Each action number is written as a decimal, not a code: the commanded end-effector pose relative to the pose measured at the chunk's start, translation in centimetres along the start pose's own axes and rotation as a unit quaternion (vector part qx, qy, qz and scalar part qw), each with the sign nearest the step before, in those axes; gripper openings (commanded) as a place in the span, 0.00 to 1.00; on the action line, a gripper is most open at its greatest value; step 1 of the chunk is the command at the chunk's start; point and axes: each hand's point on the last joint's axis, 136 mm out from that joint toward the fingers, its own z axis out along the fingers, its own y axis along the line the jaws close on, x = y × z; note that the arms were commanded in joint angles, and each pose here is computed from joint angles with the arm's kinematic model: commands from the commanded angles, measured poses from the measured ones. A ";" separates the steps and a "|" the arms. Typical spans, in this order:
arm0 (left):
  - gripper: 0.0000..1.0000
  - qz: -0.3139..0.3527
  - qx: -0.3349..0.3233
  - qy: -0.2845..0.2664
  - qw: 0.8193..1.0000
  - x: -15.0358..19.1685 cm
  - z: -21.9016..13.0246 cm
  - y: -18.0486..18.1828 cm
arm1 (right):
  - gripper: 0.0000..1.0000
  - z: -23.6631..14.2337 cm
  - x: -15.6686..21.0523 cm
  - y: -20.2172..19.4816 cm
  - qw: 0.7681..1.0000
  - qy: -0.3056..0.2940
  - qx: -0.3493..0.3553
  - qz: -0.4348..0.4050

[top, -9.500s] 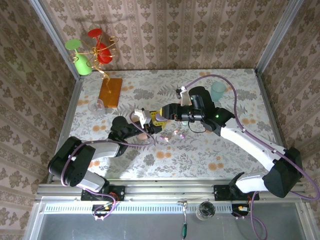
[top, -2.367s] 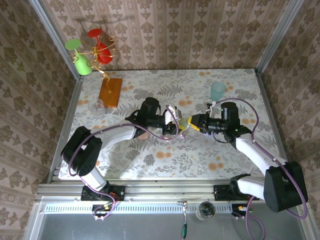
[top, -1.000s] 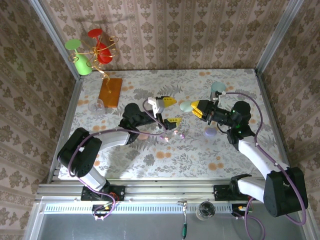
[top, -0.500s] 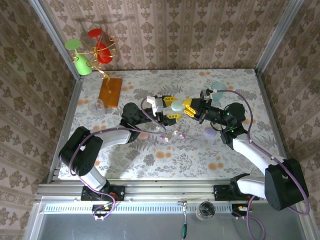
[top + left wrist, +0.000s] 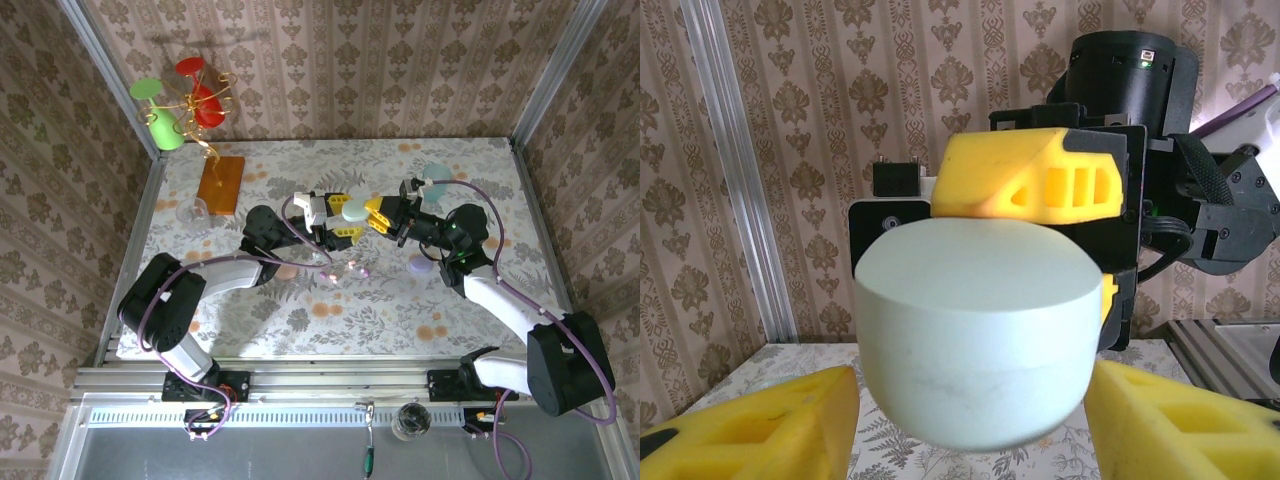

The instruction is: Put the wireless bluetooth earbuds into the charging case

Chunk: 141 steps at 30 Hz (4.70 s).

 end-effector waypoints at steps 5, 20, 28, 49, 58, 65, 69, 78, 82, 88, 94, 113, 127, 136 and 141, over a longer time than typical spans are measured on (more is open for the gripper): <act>0.62 0.028 0.017 -0.033 0.999 -3.1 0.4 -0.7 | 0.10 0.4 -0.4 0.5 1.000 -0.002 -0.005 -0.018; 0.50 0.026 0.020 -0.031 0.999 -2.9 0.4 -0.8 | 0.09 0.5 -0.7 -0.5 1.000 -0.005 0.008 -0.015; 0.45 0.022 0.016 -0.027 0.999 -2.5 0.3 -0.6 | 0.09 0.7 -0.9 -0.4 1.000 -0.004 0.010 -0.015; 0.37 -0.042 0.000 -0.001 0.999 -0.6 -2.1 -1.2 | 0.77 -2.9 -0.6 -1.0 0.944 -0.029 0.214 -0.248; 0.38 -0.060 0.040 0.046 0.996 -0.1 -3.3 -4.2 | 0.85 -3.3 3.5 -0.5 0.810 0.088 0.295 -0.499; 0.38 -0.052 0.046 0.059 0.996 -0.4 -3.2 -5.0 | 0.87 -1.1 4.3 -1.3 0.743 0.106 0.305 -0.587; 0.38 -0.049 0.052 0.058 0.996 -0.7 -3.0 -5.3 | 0.87 -0.6 3.3 -1.1 0.730 0.074 0.320 -0.599; 0.38 -0.041 0.056 0.063 0.996 -0.4 -3.0 -5.6 | 0.87 -1.1 1.5 -0.3 0.734 0.013 0.343 -0.587; 0.38 -0.039 0.057 0.061 0.996 -0.6 -2.9 -5.6 | 0.86 -1.1 1.1 -0.5 0.738 0.004 0.349 -0.578; 0.38 -0.037 0.058 0.059 0.996 -0.7 -2.7 -5.6 | 0.86 -1.1 0.6 -0.4 0.738 -0.009 0.356 -0.572; 0.38 -0.036 0.061 0.057 0.996 -0.7 -2.6 -5.7 | 0.86 -1.2 0.4 0.1 0.740 -0.021 0.356 -0.570; 0.37 -0.047 -0.059 0.023 0.997 -0.2 -6.3 1.1 | 0.84 -7.9 -1.5 -3.1 0.830 -0.157 0.367 -0.390; 0.36 -0.004 -0.210 0.019 0.977 -1.6 -11.7 4.8 | 0.70 -4.0 -2.8 -15.7 0.891 -0.130 0.409 -0.148; 0.37 0.016 -0.216 0.045 0.975 -1.8 -12.4 4.1 | 0.50 0.1 -2.1 -21.2 0.891 -0.115 0.429 -0.097; 0.37 0.015 -0.216 0.047 0.975 -1.8 -12.5 4.0 | 0.44 2.8 -1.4 -23.4 0.896 -0.111 0.425 -0.066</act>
